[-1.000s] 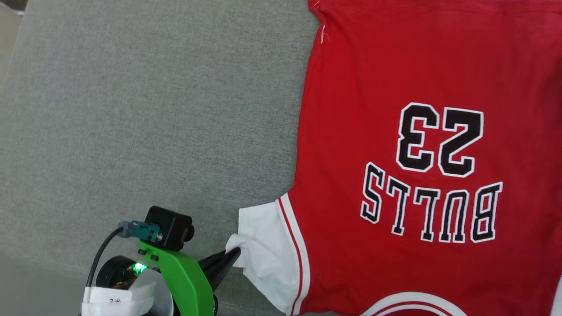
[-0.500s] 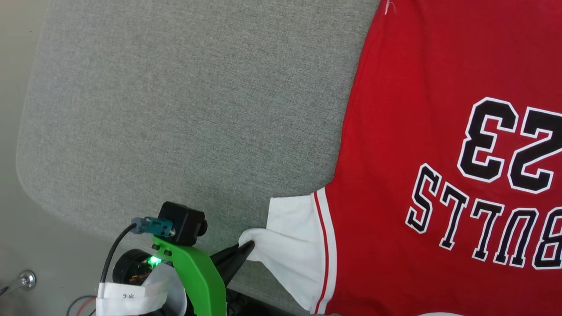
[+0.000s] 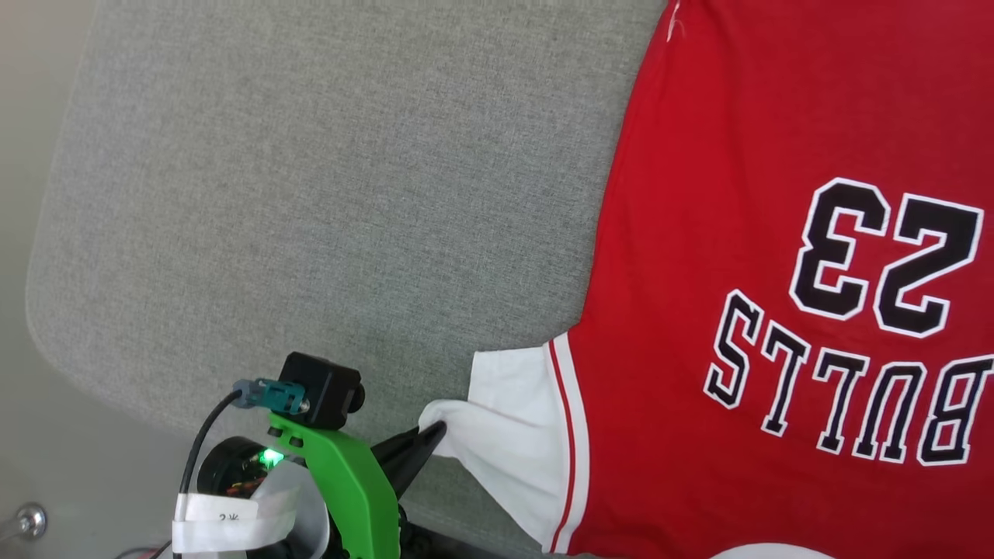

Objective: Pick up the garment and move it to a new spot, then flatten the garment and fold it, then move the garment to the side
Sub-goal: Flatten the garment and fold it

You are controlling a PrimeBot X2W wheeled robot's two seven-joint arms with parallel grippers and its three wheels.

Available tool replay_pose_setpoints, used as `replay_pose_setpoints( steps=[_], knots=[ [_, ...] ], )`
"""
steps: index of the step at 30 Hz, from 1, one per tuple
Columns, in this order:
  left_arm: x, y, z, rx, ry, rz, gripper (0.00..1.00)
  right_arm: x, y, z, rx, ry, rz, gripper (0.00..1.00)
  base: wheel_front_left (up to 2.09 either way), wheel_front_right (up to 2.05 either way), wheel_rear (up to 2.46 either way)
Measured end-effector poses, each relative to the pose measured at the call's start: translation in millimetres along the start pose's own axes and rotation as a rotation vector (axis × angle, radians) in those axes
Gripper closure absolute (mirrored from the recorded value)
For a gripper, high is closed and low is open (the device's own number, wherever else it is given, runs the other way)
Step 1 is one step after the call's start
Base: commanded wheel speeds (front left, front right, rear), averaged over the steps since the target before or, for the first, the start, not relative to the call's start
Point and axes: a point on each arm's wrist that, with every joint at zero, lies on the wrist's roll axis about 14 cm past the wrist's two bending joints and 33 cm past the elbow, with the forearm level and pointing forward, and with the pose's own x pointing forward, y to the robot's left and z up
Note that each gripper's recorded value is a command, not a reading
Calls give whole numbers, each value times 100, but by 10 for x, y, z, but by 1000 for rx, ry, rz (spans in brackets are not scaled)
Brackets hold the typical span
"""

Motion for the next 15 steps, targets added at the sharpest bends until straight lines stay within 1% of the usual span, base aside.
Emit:
replay_pose_setpoints(
  steps=[6,15],
  knots=[
    [-77,-50,71,21,-36,-10,100,-171,-68,-214,6,9,-18,100,0,0,0],
    [-251,-157,148,58,-91,-35,100,-587,-183,-709,51,20,-43,100,0,0,0]
  ],
)
